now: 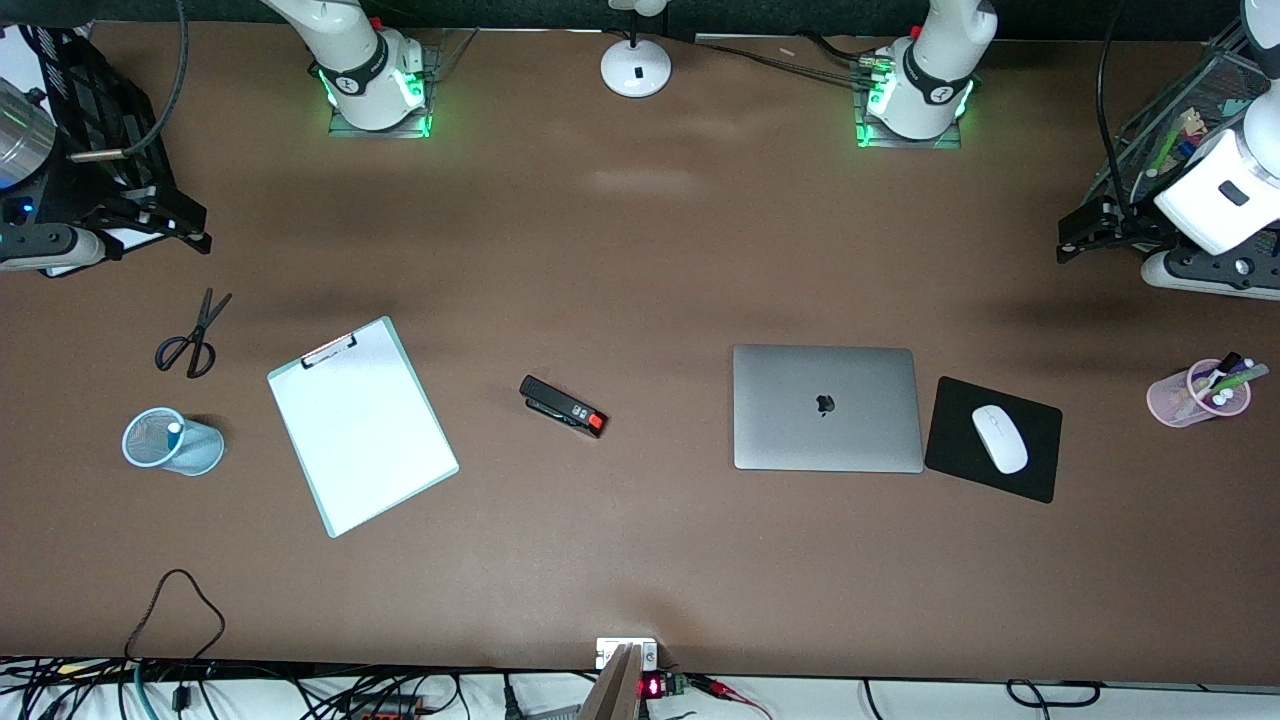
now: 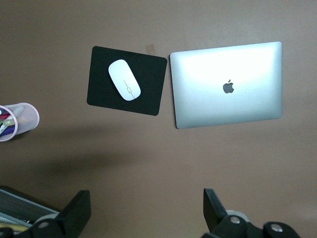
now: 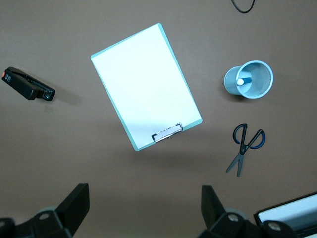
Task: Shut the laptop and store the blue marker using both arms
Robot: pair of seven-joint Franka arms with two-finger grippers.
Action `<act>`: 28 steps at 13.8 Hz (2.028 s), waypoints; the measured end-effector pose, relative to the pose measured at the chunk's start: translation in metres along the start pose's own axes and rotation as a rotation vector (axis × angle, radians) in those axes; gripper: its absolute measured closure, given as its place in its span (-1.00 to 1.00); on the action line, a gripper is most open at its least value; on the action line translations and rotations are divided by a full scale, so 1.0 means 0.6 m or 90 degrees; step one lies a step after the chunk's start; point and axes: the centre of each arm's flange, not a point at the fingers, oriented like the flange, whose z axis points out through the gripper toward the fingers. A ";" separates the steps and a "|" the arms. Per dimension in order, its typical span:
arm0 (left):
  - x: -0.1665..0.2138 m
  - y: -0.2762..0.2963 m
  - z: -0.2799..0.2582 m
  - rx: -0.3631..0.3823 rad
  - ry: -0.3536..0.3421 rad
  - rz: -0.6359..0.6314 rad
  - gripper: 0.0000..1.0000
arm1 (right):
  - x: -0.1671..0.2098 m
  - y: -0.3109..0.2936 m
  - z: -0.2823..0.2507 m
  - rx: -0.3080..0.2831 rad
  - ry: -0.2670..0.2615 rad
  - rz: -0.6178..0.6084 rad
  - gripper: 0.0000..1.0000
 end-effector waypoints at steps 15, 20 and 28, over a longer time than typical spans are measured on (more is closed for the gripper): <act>0.002 0.000 -0.001 0.001 0.006 0.002 -1.00 | -0.002 0.044 -0.004 -0.001 0.009 0.032 -1.00; 0.003 0.000 0.000 0.000 0.006 0.002 -1.00 | -0.001 0.043 -0.005 -0.001 0.010 0.032 -1.00; 0.004 0.000 0.002 0.000 0.004 0.002 -1.00 | -0.002 0.044 -0.005 -0.001 0.010 0.033 -1.00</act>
